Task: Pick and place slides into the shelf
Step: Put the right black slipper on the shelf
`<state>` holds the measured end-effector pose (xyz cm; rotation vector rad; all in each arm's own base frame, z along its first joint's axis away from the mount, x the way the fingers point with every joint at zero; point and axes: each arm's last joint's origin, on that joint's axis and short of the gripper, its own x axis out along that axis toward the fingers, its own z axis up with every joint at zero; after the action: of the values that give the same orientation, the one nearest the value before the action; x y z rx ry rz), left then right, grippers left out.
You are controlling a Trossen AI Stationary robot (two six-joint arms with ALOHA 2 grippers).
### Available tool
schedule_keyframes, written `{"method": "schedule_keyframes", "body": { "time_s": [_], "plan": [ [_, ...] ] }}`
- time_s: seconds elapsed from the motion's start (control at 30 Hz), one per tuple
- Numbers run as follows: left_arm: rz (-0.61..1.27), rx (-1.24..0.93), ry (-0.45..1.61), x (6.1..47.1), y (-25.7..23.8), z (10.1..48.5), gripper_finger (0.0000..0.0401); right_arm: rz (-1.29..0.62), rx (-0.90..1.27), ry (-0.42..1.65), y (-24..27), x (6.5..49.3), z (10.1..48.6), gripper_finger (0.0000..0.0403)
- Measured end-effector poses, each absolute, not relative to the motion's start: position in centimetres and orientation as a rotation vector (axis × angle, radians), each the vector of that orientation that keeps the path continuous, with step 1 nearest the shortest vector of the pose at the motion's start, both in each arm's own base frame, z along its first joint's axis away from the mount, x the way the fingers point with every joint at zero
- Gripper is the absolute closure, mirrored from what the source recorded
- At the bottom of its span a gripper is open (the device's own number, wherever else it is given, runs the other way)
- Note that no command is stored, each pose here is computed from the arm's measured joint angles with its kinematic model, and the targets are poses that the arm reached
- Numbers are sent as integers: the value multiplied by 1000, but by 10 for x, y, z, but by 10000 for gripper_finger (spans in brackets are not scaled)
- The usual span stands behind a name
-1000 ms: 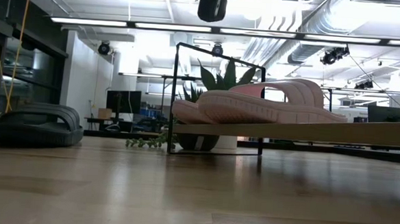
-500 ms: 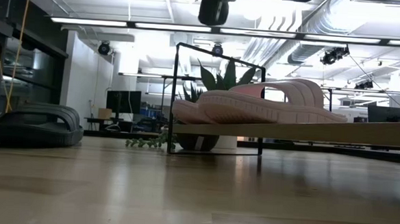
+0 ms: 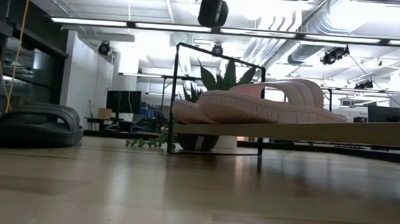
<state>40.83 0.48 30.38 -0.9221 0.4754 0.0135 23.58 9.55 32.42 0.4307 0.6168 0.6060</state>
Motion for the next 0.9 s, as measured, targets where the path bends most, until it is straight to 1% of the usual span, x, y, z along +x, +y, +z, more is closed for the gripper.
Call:
{"method": "schedule_keyframes", "body": {
  "time_s": [0.1, 0.2, 0.33, 0.47, 0.57, 0.77, 0.9],
  "plan": [
    [13, -922, 475, 408, 5, 304, 355, 607, 432, 614, 96, 236, 324, 402],
    [13, -922, 476, 408, 5, 304, 349, 590, 432, 604, 95, 236, 325, 391],
    [20, -921, 473, 408, 5, 304, 353, 525, 419, 576, 93, 236, 327, 359],
    [30, -911, 468, 408, 5, 304, 354, 415, 392, 492, 88, 233, 335, 321],
    [25, -913, 470, 408, 4, 304, 353, 353, 382, 445, 83, 227, 342, 302],
    [74, -906, 447, 409, 6, 304, 355, 164, 354, 300, 69, 204, 362, 296],
    [116, -892, 368, 411, 9, 308, 355, 14, 350, 218, 55, 180, 375, 296]
  ]
}}
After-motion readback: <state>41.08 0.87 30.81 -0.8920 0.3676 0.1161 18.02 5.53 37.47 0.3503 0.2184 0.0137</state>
